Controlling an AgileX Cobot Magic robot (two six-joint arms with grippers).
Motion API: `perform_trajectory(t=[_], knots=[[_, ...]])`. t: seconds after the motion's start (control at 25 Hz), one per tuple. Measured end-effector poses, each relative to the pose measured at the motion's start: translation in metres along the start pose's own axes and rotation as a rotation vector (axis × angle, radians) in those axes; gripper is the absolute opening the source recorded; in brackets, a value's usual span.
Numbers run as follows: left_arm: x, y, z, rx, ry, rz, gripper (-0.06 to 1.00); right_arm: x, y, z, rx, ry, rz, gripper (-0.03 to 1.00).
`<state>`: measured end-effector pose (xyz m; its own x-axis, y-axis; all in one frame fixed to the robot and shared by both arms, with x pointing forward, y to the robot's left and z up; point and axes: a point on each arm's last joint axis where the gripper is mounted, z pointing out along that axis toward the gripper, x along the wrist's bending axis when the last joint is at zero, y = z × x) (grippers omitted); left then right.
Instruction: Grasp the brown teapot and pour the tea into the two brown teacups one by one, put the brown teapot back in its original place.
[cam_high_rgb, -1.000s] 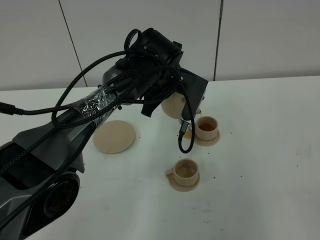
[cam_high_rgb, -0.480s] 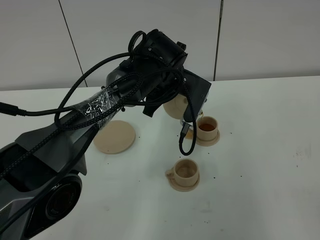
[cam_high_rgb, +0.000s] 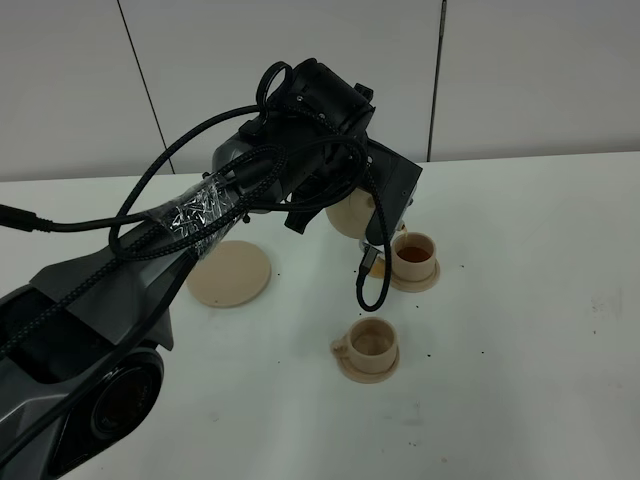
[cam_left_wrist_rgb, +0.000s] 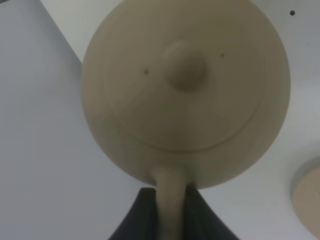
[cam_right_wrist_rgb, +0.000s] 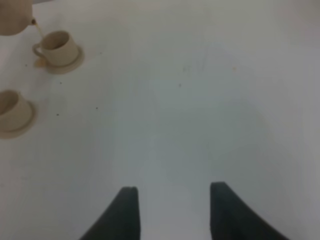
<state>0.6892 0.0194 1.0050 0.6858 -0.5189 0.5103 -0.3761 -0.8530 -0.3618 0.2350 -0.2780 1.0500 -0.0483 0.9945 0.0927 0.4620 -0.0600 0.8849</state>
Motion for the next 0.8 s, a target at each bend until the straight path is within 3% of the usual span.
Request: perform_trajectory(t=[0.8], knots=[[0.0000,-0.0001,0.0000,0.001,0.000,0.005,0.17,0.0000,0.0000,0.0000,0.000,0.000,0.000,0.32]])
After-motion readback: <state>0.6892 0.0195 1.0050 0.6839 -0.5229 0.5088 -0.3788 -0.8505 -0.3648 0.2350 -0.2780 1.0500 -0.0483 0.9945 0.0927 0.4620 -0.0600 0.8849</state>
